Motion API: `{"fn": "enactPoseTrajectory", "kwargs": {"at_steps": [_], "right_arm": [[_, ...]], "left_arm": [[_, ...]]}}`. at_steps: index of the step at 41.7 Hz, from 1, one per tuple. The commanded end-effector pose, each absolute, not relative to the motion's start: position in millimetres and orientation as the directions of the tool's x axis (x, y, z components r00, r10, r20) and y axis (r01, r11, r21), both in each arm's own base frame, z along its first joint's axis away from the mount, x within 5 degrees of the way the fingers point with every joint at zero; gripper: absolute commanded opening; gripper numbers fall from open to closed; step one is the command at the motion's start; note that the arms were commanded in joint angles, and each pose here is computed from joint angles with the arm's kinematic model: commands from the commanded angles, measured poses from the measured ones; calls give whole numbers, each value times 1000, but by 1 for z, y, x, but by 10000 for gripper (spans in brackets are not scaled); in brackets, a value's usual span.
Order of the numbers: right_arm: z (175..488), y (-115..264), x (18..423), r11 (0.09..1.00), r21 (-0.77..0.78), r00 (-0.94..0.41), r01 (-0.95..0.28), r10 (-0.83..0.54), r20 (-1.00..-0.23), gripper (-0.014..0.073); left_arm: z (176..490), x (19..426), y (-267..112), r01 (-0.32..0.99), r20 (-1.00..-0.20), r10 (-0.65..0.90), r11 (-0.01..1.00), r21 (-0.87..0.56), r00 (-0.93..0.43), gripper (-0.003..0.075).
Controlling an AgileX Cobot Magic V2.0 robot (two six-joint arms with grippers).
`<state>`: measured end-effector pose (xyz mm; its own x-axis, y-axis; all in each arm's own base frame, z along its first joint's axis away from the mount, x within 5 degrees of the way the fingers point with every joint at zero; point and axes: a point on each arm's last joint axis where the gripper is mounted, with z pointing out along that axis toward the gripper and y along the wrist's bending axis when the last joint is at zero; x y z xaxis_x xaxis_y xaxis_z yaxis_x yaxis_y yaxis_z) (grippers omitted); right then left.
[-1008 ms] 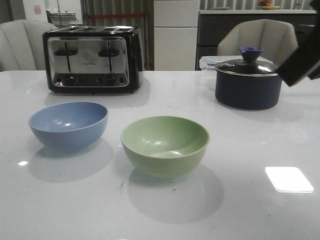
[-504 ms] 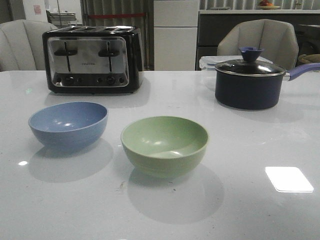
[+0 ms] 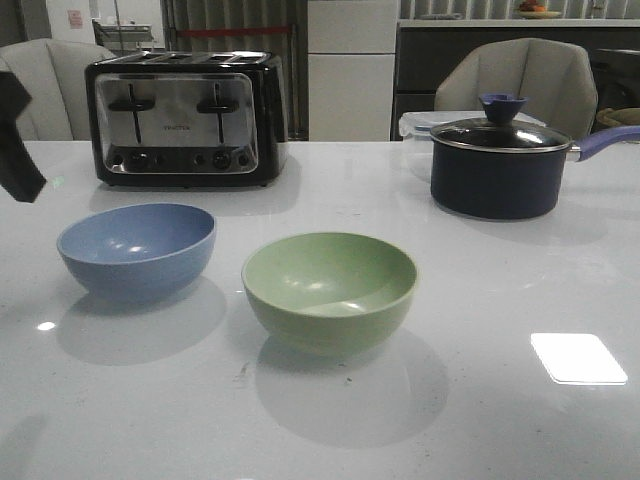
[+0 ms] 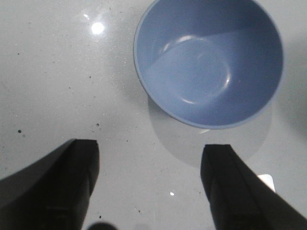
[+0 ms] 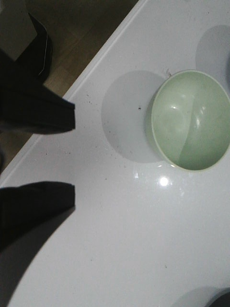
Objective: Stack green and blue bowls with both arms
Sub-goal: 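Lower the left gripper onto the blue bowl rim and grasp it, then lift the blue bowl with the left gripper over the green bowl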
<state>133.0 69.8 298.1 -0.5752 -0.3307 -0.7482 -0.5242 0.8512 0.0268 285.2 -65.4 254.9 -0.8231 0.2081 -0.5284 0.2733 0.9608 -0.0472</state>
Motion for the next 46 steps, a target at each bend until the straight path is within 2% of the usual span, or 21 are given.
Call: {"fn": "enactPoseTrajectory", "kwargs": {"at_steps": [1, 12, 25, 31, 42, 44, 46], "right_arm": [[312, 71, 136, 852, 7, -508, -523, -305, -806, 381], [312, 71, 136, 852, 7, -508, -523, -305, -806, 381], [312, 71, 136, 852, 7, -508, -523, -305, -806, 381], [312, 71, 136, 852, 7, -508, -523, -305, -806, 381], [312, 71, 136, 852, 7, -508, -523, -305, -806, 381], [312, 71, 136, 852, 7, -508, -523, -305, -806, 381], [312, 71, 136, 852, 7, -508, -523, -305, -806, 381]], "left_arm": [[264, 309, -71, 276, -594, 200, 961, -38, -779, 507], [240, 352, -80, 269, -585, 200, 962, -33, -786, 507], [216, 379, -86, 246, -602, 166, 968, -53, -781, 505], [211, 380, -86, 244, -590, 165, 968, -57, -790, 399], [212, 379, -86, 244, -586, 164, 968, -60, -794, 120], [214, 378, -86, 244, -590, 163, 968, -60, -791, 88], [216, 377, -86, 246, -588, 164, 967, -61, -792, 97]]}}
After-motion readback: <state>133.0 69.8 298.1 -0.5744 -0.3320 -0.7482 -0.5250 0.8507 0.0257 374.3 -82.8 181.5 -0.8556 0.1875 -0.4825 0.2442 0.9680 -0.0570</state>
